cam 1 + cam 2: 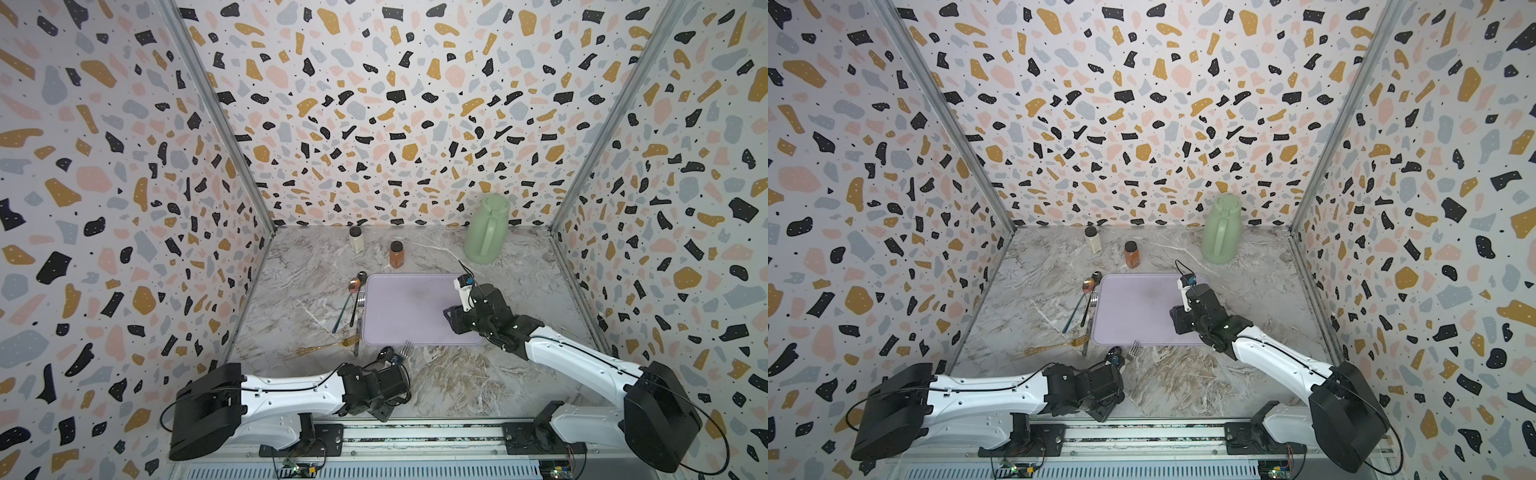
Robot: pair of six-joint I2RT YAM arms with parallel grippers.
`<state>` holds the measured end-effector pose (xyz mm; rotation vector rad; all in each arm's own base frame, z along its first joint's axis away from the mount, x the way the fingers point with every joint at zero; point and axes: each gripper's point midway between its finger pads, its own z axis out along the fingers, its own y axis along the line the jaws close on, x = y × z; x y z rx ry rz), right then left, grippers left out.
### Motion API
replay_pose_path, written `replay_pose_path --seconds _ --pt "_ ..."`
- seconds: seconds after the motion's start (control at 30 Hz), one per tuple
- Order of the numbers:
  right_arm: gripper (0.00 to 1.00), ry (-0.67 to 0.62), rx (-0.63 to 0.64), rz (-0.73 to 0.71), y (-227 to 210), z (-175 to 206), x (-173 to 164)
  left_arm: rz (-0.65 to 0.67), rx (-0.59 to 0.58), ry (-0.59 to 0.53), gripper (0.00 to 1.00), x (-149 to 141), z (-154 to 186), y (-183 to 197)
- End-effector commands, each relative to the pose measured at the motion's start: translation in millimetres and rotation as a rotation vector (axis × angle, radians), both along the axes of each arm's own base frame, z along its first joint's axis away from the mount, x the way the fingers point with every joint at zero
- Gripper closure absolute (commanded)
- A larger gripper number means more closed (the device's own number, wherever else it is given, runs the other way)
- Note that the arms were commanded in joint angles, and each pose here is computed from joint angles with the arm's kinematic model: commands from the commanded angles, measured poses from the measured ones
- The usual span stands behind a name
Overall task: Set the spoon and fork side by side
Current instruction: Pick up the fork at the center of the board.
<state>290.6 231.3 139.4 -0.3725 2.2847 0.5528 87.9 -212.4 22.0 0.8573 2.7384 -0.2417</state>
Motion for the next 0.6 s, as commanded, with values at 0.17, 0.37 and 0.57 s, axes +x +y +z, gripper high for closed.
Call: replay_pose_path --seconds 0.17,0.37,0.57 --pt "0.59 -0.014 0.049 -0.002 2.4 7.7 3.6 -0.005 -0.033 -0.099 0.41 8.2 22.5 -12.2" --pt "0.59 -0.013 0.050 -0.010 0.5 7.5 4.4 0.038 0.022 -0.151 0.45 23.0 20.5 1.7" --pt "0.60 -0.007 0.050 -0.024 -2.3 5.6 5.6 0.033 0.047 -0.140 0.62 30.2 13.1 -3.2"
